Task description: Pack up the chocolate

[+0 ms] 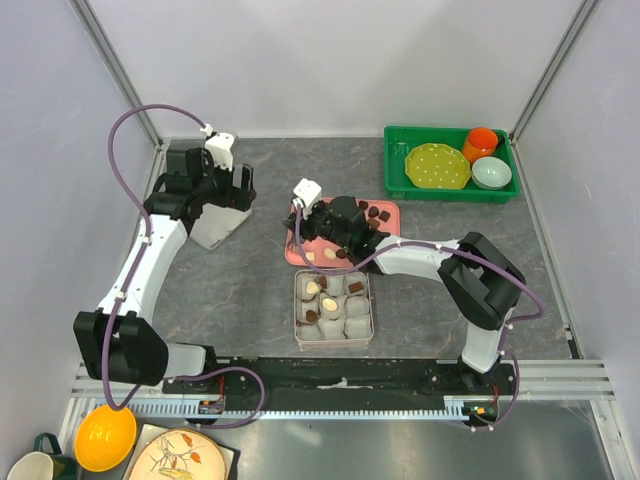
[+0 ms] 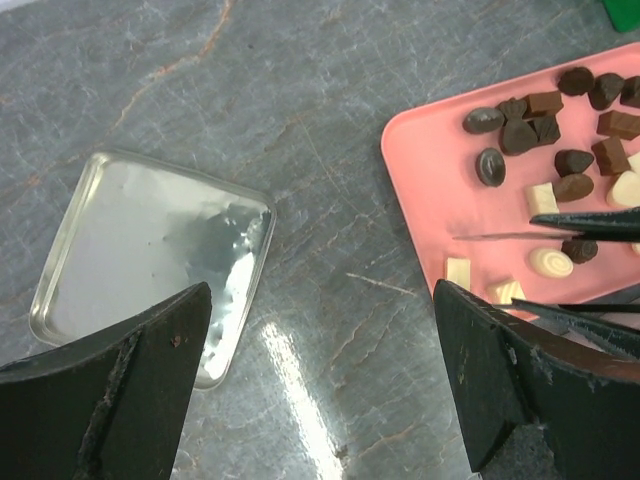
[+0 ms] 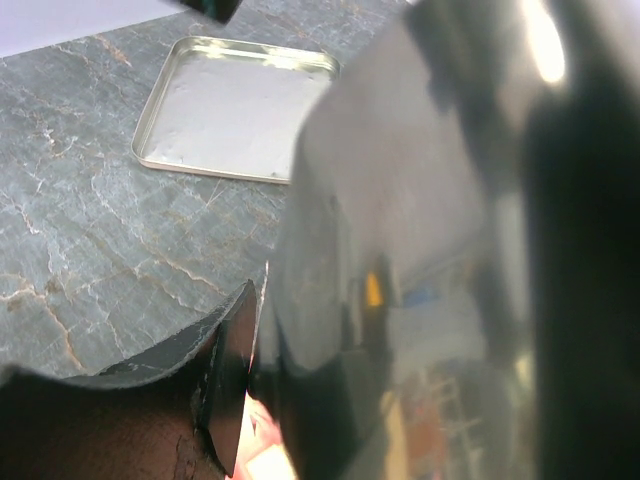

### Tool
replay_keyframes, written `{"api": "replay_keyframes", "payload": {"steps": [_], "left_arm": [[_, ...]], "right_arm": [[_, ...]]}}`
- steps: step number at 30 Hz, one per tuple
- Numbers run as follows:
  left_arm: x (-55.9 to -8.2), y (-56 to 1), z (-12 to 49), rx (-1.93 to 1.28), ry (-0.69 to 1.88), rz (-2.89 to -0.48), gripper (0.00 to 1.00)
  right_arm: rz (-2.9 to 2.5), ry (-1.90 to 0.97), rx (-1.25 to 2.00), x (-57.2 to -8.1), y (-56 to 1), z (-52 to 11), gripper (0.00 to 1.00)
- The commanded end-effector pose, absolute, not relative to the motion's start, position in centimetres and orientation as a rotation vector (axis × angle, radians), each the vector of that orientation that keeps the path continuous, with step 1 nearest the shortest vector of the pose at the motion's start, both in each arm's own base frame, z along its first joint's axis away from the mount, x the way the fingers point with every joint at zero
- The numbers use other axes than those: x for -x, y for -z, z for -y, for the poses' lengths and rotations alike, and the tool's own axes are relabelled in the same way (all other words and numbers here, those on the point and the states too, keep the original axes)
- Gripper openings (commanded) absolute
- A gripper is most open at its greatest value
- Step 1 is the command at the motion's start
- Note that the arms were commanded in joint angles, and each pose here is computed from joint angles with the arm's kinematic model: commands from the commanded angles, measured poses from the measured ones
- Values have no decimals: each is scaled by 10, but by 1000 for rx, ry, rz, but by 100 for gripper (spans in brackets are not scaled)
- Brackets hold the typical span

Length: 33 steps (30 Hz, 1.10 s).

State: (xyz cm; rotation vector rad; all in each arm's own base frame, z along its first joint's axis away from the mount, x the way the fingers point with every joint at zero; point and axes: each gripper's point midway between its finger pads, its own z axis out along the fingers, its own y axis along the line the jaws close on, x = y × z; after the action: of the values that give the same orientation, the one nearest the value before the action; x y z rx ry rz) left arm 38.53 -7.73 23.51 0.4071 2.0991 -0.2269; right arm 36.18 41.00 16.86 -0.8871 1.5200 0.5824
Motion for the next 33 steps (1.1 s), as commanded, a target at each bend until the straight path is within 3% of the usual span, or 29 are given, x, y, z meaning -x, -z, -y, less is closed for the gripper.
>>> {"api": "replay_keyframes", "payload": {"steps": [1, 20, 33], "left_arm": [[-377, -239, 72, -403, 242, -2084, 99], [-365, -220, 51, -367, 237, -2118, 99], [-351, -186, 46, -417, 211, -2182, 99]], "right_arm": [[-1437, -626, 839, -373, -198, -424, 56], [-1488, -627, 862, -377, -178, -423, 50], [-1362, -551, 790, -368, -260, -393, 44]]}}
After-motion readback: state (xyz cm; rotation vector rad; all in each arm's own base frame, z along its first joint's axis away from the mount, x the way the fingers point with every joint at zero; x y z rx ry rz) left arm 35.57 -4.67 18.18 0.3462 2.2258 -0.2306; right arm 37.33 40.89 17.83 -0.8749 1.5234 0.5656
